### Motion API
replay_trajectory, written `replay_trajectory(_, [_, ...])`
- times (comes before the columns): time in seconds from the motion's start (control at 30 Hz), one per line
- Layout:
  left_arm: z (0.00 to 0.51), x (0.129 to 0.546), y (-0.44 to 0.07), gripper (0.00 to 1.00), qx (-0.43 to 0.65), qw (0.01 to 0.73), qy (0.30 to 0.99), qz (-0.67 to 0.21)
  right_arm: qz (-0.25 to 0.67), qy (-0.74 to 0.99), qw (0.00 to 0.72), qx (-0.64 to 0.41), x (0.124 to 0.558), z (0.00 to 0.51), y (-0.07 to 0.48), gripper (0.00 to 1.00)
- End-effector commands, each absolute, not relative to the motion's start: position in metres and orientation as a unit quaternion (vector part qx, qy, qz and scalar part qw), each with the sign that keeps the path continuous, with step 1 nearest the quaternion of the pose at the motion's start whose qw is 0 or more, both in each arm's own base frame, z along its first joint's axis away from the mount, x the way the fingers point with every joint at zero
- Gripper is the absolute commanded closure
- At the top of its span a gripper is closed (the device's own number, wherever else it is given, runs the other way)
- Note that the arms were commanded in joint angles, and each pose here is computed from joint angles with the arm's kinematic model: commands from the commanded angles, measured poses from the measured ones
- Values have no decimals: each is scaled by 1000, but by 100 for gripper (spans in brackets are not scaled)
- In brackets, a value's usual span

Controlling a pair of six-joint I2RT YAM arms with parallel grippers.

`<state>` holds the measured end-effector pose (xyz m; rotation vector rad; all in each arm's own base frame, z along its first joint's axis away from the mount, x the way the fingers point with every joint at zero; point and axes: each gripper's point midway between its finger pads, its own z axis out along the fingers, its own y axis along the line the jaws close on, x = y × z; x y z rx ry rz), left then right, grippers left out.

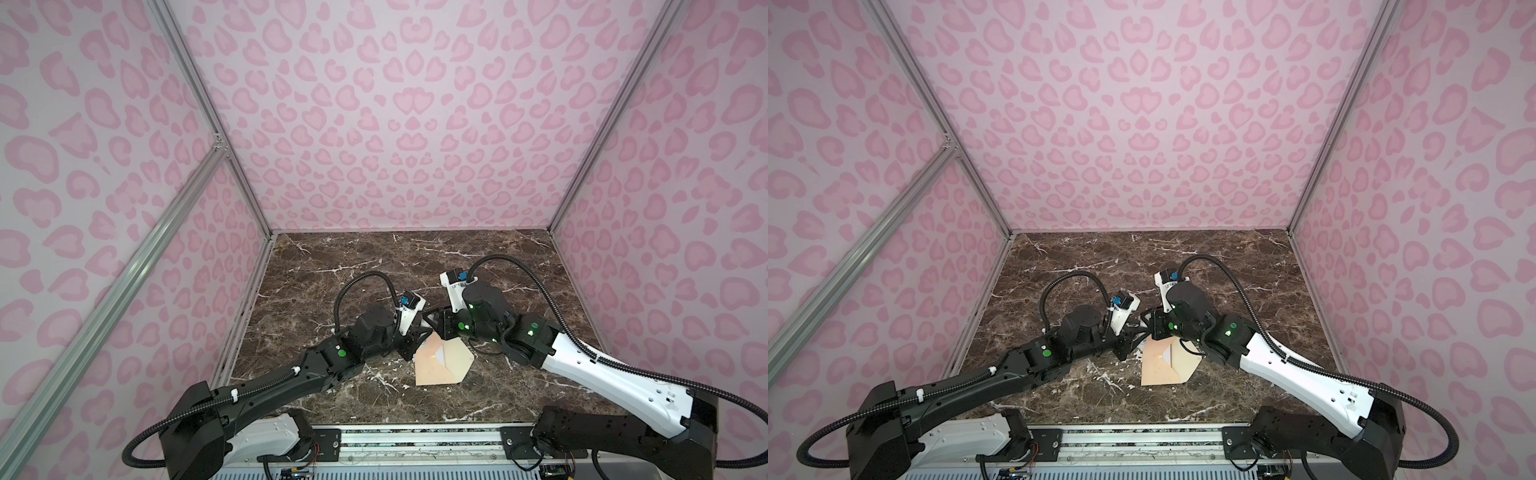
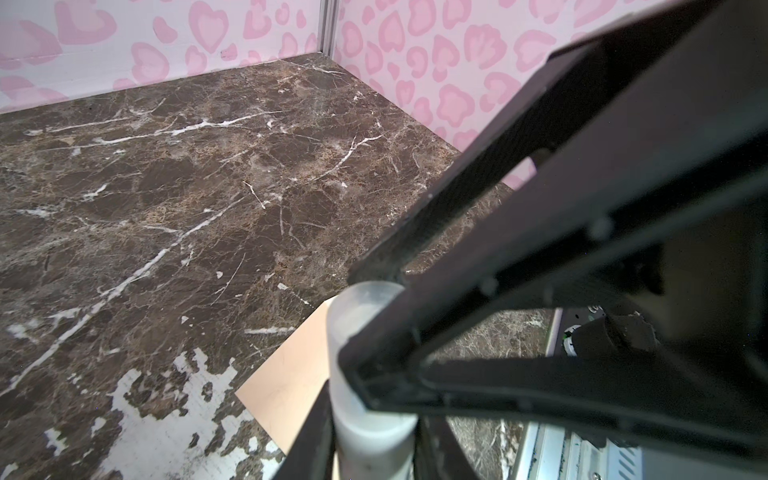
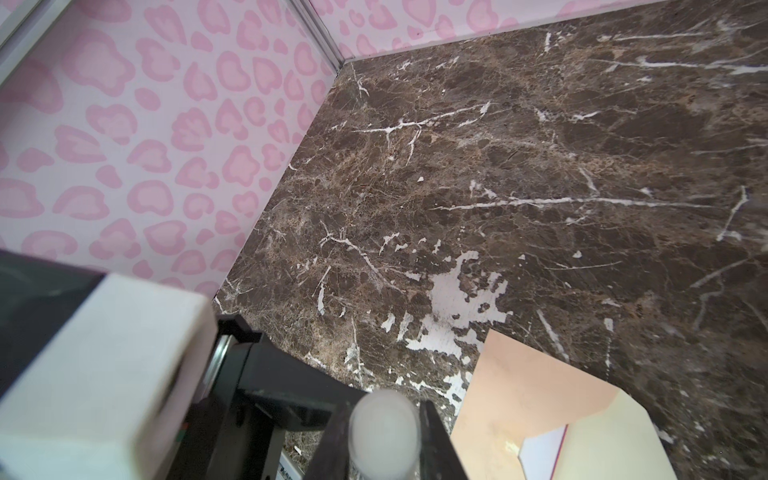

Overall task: Place the letter into the envelope and seal it
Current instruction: 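Bring the right gripper to the glue stick's cap held by the left gripper, then pull the cap off the glue stick with the right gripper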

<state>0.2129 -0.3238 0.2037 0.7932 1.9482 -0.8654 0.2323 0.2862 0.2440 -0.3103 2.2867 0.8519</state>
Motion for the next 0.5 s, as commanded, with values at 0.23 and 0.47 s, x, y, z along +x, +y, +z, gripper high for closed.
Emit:
replay_trajectory(0.23, [190, 214, -321, 80, 318, 404, 794, -324, 335, 863, 360, -115, 239, 263, 287, 91])
replay_trajectory(0.47, [187, 214, -316, 81, 316, 403, 800, -311, 325, 864, 366, -113, 244, 266, 281, 92])
